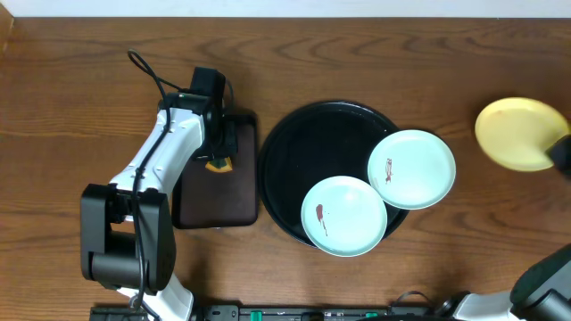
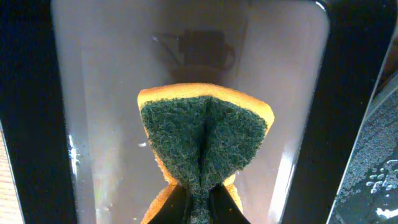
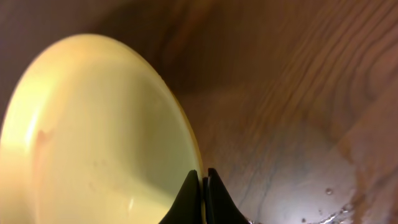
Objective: Clean dirty plates on tray and stack at the side
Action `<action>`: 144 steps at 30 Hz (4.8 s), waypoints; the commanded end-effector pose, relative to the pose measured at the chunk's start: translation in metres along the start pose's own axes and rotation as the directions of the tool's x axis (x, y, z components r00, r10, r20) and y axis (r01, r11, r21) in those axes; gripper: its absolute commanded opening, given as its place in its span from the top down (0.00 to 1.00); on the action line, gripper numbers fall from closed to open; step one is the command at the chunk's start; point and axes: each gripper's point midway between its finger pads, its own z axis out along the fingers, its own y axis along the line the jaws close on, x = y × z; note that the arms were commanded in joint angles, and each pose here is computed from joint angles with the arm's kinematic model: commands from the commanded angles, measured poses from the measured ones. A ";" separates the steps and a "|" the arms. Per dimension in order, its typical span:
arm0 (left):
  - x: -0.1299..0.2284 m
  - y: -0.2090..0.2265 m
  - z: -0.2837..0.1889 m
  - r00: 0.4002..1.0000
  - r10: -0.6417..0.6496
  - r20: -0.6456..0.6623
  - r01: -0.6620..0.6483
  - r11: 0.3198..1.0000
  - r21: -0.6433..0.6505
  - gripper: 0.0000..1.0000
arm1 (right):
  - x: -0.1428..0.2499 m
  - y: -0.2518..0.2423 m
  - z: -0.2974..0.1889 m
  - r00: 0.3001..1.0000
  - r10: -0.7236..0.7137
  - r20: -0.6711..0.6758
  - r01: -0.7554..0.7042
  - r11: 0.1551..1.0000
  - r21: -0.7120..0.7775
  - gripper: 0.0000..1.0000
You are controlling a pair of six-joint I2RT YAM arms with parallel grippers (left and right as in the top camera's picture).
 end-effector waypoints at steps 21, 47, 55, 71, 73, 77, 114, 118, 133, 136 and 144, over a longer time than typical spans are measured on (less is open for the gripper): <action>0.002 0.004 0.002 1.000 0.002 -0.008 -0.003 1.000 -0.015 0.91 | 0.039 0.106 -0.071 0.936 -0.305 -0.177 0.240 0.919 -0.312 0.57; 0.009 0.006 0.003 0.999 0.003 -0.036 -0.003 1.000 -0.023 0.91 | 0.333 0.112 -0.060 0.422 -0.724 -0.545 0.739 0.624 -0.256 0.64; 0.009 0.006 0.003 0.999 0.003 -0.036 -0.003 1.000 -0.023 0.91 | 0.350 0.114 -0.044 0.435 -0.736 -0.518 0.704 0.637 -0.314 0.72; 0.009 0.006 0.003 0.999 0.003 -0.036 -0.003 1.000 -0.023 0.91 | 0.345 0.160 -0.061 0.470 -0.762 -0.444 0.632 0.643 -0.434 0.99; 0.009 0.006 0.003 0.999 0.003 -0.036 -0.003 1.000 -0.023 0.91 | 0.344 0.173 -0.063 0.489 -0.764 -0.421 0.608 0.645 -0.463 0.99; 0.010 0.006 0.003 0.999 0.003 -0.037 -0.003 1.000 -0.023 0.91 | 0.341 0.195 -0.062 0.544 -0.750 -0.377 0.561 0.659 -0.502 0.99; 0.008 0.006 0.003 0.999 0.002 -0.033 -0.003 1.000 -0.022 0.91 | 0.308 0.279 -0.023 0.508 -0.857 0.090 0.781 0.414 -0.469 0.57; 0.008 0.006 0.003 0.999 0.002 -0.033 -0.003 1.000 -0.022 0.91 | 0.308 0.284 -0.021 0.482 -0.868 0.120 0.789 0.371 -0.489 0.63; 0.009 0.006 0.003 0.999 0.003 -0.033 -0.003 1.000 -0.022 0.91 | 0.332 0.277 0.005 0.443 -0.894 0.063 0.787 0.355 -0.504 0.81; 0.008 0.006 0.003 0.999 0.003 -0.033 -0.003 1.000 -0.022 0.91 | 0.330 0.282 0.003 0.450 -0.889 0.082 0.787 0.352 -0.506 0.85; 0.008 0.006 0.003 0.999 0.003 -0.033 -0.003 1.000 -0.022 0.91 | 0.336 0.275 0.004 0.435 -0.899 0.055 0.788 0.350 -0.506 0.84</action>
